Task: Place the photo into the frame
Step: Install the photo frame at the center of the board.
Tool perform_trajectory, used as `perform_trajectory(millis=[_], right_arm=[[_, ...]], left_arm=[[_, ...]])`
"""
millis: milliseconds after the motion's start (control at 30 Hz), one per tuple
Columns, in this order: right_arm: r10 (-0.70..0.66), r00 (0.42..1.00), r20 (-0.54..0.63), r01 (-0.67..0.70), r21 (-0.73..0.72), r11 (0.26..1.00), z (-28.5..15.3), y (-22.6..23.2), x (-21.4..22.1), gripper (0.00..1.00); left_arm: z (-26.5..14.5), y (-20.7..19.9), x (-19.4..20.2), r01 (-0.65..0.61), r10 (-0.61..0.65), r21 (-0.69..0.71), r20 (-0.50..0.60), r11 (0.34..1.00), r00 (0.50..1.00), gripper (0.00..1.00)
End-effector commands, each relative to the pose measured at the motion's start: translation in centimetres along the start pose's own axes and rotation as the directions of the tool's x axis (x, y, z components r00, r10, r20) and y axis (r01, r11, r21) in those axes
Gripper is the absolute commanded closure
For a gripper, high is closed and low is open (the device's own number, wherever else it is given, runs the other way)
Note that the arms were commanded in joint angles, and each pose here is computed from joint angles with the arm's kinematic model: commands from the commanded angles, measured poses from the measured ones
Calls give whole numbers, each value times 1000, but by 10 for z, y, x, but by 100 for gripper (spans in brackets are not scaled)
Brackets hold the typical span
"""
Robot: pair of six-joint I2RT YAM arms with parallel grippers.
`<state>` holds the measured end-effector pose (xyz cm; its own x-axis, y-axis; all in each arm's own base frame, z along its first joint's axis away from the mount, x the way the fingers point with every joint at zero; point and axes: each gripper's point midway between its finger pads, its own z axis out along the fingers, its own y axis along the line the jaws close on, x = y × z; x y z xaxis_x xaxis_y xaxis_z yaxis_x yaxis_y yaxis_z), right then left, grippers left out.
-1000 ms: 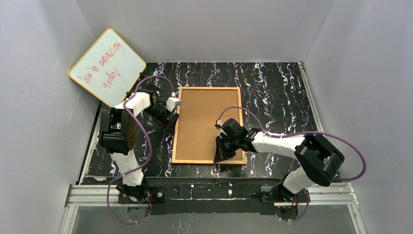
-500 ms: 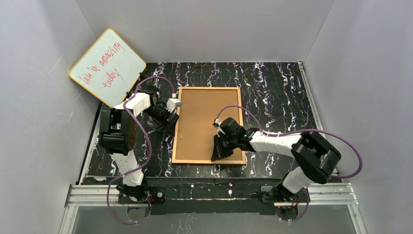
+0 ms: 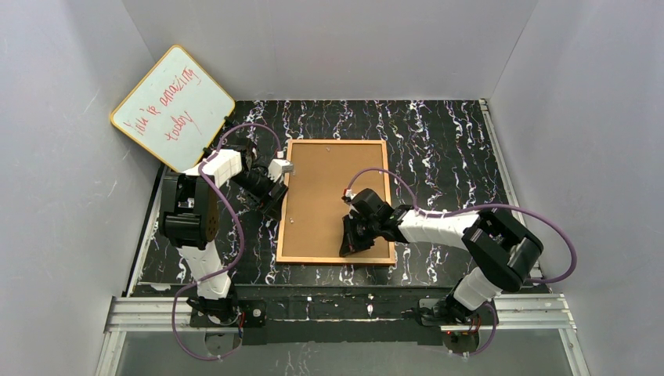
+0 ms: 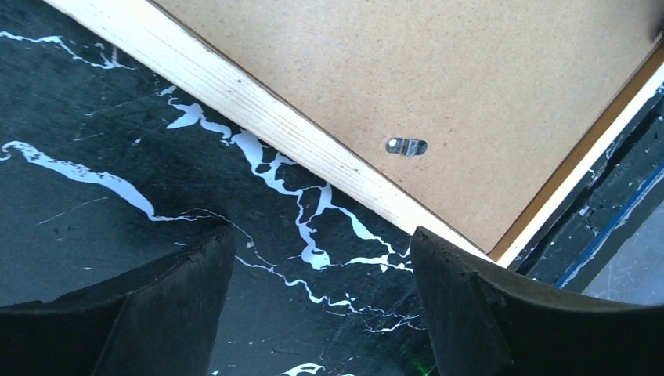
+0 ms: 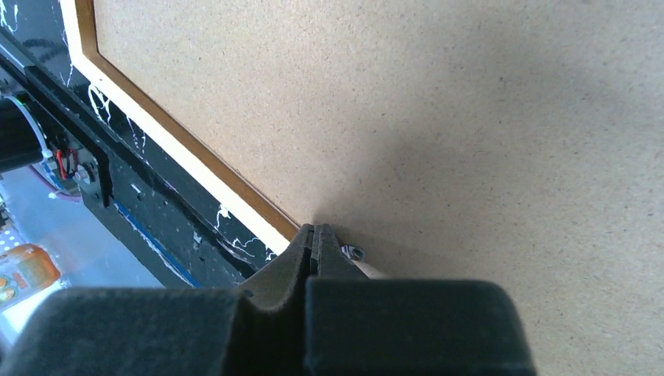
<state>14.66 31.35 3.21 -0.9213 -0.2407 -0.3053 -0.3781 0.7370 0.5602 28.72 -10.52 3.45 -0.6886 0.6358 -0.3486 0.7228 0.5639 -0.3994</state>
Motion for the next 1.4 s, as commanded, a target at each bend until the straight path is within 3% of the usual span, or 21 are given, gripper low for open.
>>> perform_trajectory(millis=[0, 333, 500, 633, 800, 1100, 1367], right_arm=[[-47, 998, 41, 47, -3, 999, -2, 9, -16, 99], [-152, 976, 155, 172, -122, 977, -18, 66, -72, 97], [-176, 966, 191, 205, -144, 968, 8, 76, -98, 75], [-195, 957, 215, 233, -166, 958, 28, 83, -117, 67], [-205, 955, 216, 248, -199, 948, 56, 86, -129, 67], [-190, 958, 215, 237, -221, 946, 77, 90, -140, 66], [-174, 966, 194, 218, -238, 947, 90, 88, -139, 64]], left_arm=[[11, -20, 25, 58, -50, 86, -83, 995, 995, 20], [10, -25, 24, 59, -50, 116, -80, 992, 996, 26], [21, -23, 29, 99, -85, 137, -104, 986, 991, 43], [24, -24, 24, 118, -105, 160, -90, 980, 990, 47], [27, -23, 21, 127, -114, 173, -85, 977, 990, 52], [38, -21, 28, 152, -133, 187, -108, 971, 985, 75], [41, -19, 31, 157, -137, 186, -114, 970, 984, 85]])
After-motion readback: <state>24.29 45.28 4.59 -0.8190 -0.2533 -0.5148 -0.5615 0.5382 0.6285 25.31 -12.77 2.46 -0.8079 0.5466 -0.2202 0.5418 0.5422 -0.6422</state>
